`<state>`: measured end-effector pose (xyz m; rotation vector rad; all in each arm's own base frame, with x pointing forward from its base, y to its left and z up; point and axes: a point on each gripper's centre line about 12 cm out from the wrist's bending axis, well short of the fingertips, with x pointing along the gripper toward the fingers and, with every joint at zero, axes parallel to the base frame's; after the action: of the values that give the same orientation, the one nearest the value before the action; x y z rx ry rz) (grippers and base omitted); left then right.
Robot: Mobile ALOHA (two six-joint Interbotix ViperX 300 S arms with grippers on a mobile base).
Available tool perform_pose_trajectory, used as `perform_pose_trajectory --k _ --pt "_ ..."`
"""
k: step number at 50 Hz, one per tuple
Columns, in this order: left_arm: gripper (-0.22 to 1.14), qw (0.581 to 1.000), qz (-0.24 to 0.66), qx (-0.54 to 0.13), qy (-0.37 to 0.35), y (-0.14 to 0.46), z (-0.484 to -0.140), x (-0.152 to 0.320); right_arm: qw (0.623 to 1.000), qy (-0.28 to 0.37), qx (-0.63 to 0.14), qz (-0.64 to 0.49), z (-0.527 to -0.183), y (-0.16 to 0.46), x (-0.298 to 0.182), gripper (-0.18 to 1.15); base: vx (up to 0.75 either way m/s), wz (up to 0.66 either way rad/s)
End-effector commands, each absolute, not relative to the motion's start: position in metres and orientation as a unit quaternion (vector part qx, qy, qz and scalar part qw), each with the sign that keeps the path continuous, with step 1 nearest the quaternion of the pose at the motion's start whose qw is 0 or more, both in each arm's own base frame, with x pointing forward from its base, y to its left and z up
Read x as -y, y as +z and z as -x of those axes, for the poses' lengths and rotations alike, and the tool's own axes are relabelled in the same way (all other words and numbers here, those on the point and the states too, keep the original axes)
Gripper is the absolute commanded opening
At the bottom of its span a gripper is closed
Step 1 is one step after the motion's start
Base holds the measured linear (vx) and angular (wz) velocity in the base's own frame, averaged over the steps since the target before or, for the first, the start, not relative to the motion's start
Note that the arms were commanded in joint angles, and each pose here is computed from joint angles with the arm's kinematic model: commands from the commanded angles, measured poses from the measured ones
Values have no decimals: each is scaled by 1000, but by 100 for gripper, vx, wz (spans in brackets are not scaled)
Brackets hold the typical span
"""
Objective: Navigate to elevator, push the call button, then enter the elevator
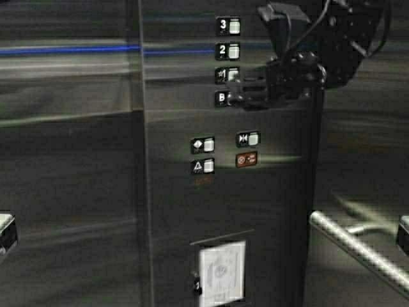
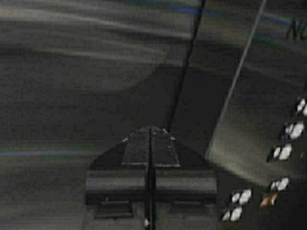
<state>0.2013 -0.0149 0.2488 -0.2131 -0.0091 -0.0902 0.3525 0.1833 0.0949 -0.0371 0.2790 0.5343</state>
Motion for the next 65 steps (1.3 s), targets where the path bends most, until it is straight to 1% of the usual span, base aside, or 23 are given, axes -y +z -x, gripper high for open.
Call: perform_pose_trajectory --k 1,14,35,46,65 --pt "2 992 111 21 -46 256 -197 15 963 252 -91 19 -368 108 -179 6 13 -7" --pt "2 992 112 25 -44 259 -189 14 964 260 -48 15 -378 115 -185 6 13 -6" --pt "2 992 118 24 -41 256 -184 13 964 263 -37 12 -390 104 -192 6 9 -1" --pt "2 992 118 22 -41 256 -184 13 964 263 -21 9 -405 106 -198 6 3 -2" --pt "2 993 114 15 -39 253 -184 12 965 263 7 1 -440 105 -214 6 0 0"
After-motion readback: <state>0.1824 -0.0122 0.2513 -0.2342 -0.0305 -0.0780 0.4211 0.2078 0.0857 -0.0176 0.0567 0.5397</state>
